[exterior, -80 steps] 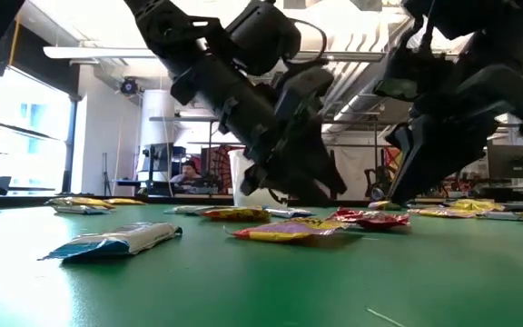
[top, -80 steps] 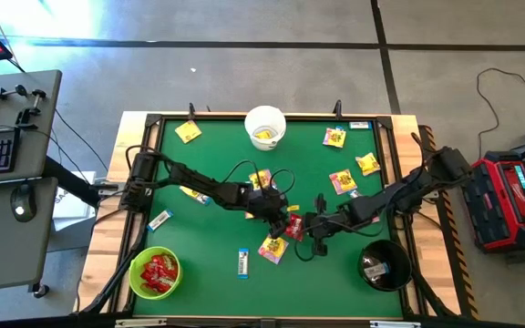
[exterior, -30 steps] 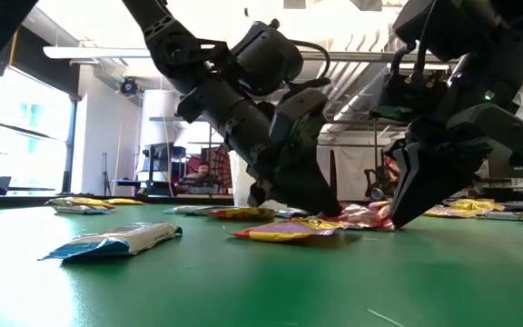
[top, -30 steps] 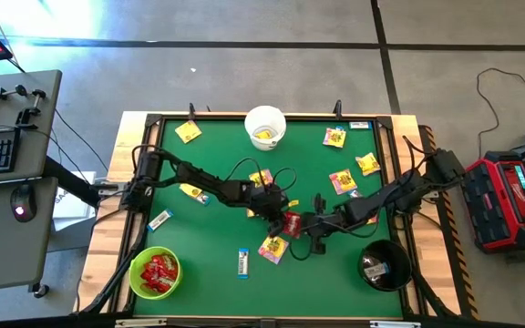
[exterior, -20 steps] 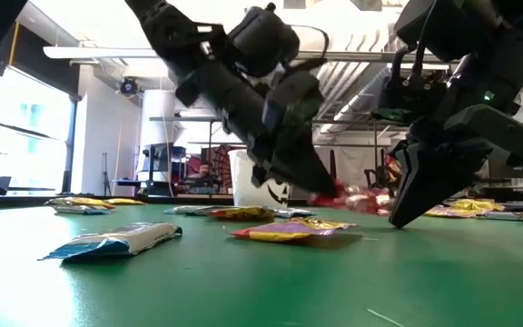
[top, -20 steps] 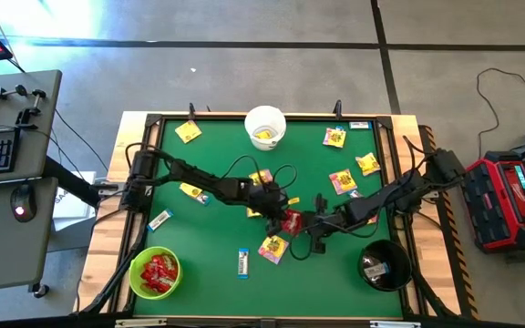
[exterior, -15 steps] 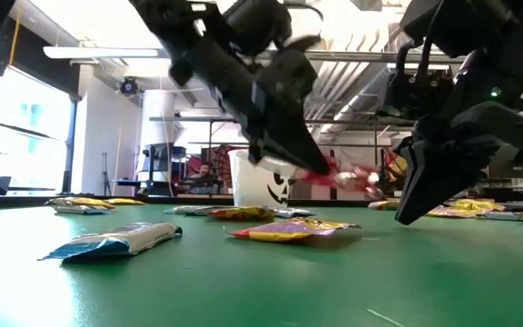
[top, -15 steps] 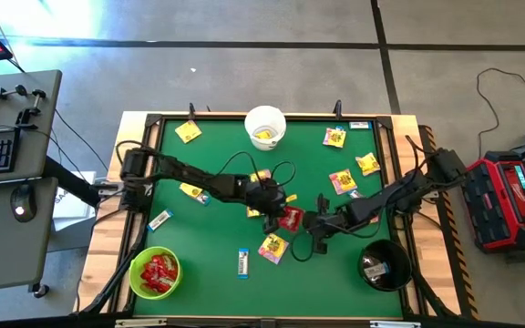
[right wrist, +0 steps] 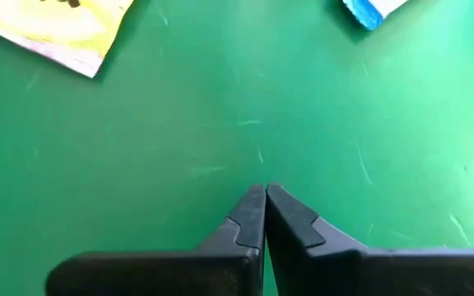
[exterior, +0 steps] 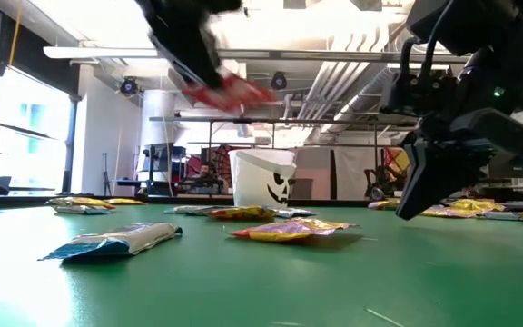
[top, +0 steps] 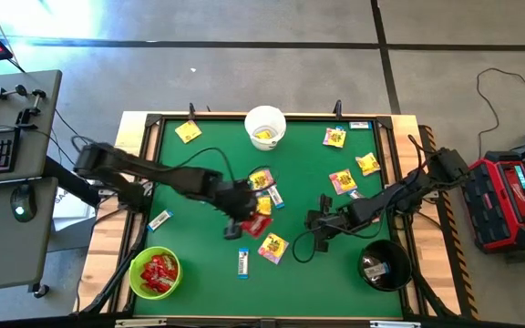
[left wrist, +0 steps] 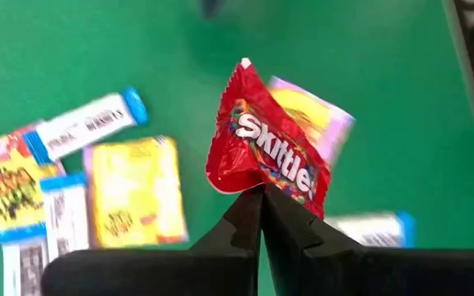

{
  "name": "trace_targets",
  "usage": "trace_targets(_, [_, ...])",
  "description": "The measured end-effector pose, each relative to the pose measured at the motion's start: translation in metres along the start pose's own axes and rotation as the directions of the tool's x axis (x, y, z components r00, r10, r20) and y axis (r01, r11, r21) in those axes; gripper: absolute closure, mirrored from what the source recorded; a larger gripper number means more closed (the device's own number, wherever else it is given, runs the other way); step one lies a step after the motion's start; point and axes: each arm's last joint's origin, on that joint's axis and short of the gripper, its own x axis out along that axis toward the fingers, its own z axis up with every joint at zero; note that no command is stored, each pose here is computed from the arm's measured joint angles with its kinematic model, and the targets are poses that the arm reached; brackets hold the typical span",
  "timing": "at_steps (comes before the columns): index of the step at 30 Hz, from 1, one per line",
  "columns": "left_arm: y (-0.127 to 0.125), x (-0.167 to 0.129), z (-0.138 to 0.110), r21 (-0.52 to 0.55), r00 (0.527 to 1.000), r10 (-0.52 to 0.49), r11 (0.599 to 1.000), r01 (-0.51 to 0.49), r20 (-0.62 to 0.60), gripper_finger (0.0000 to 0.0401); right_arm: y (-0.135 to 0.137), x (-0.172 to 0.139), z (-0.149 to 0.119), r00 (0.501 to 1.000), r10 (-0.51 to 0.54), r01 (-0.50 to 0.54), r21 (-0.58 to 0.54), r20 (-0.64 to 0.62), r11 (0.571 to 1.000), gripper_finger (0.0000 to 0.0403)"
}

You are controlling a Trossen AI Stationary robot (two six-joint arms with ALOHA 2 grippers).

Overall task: Sort candy by brand, put in halloween buckets
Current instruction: Put the red candy into the green bucket

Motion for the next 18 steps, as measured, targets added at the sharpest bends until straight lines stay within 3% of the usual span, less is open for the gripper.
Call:
trace_targets(4, [-0.027, -0.035, -0.014, -0.014, 0.998, -0.04, 0.999, 0.039, -0.042, 0.0398, 0.0, 0.0, 0.001, 1.0, -0.005, 0.005, 0.005, 0.009, 1.0, 0.0403])
trace_targets(11, [-0.075, -0.086, -0.05, -0.153, 0.987, -0.089, 0.986, 0.068, -0.134, 0.0398, 0.0, 0.0, 0.002, 0.999, -0.027, 0.028, -0.012, 0.028, 1.0, 0.0403])
trace_targets(18, [-0.124, -0.121, -0.085, -0.367, 0.963, -0.208, 0.921, 0.133, -0.172, 0.0398, 0.0, 0.0, 0.002, 0.999, -0.034, 0.035, -0.013, 0.034, 0.999, 0.0403])
